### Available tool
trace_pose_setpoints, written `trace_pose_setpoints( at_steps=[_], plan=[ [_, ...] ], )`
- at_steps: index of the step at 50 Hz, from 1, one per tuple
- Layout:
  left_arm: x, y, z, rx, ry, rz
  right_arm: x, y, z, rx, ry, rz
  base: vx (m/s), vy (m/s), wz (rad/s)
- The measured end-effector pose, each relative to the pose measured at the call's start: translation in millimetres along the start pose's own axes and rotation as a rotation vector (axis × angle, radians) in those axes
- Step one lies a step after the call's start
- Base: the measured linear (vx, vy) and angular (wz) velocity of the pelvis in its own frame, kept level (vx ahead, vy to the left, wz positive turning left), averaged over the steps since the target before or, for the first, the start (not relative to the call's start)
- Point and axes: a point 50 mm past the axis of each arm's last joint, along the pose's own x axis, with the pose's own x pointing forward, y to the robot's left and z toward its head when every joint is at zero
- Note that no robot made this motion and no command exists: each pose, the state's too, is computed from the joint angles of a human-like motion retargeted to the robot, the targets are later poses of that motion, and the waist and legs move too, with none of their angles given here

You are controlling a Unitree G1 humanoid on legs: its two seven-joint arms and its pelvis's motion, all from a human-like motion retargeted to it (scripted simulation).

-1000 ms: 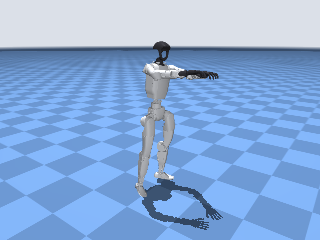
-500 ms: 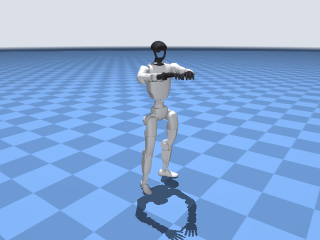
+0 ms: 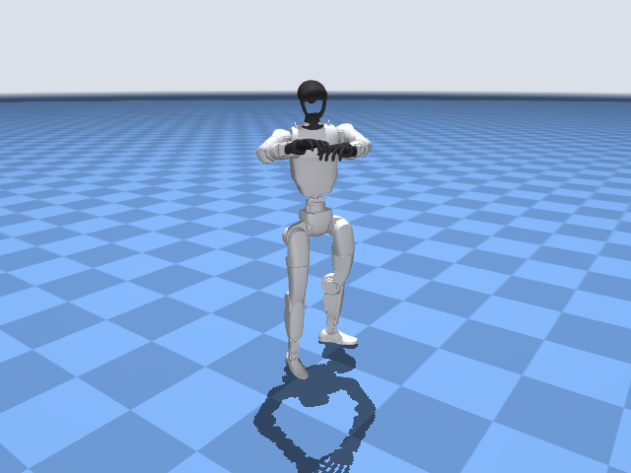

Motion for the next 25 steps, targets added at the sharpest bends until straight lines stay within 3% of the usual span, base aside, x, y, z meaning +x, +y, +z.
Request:
trace_pose_setpoints(
  at_steps=[8,25],
  plan=[
    [0.1,-9.3,4.4,-0.036,-0.003,-0.115,3.2,-5.0,9.6,0.04,-0.038,0.044,0.0,-0.01,-0.02],
    [-17.8,7.1,-5.7,0.062,-0.065,-0.018,-0.1,29.8,18.9,0.086,-0.041,0.126,-0.01,0.04,0.23]
  ],
)
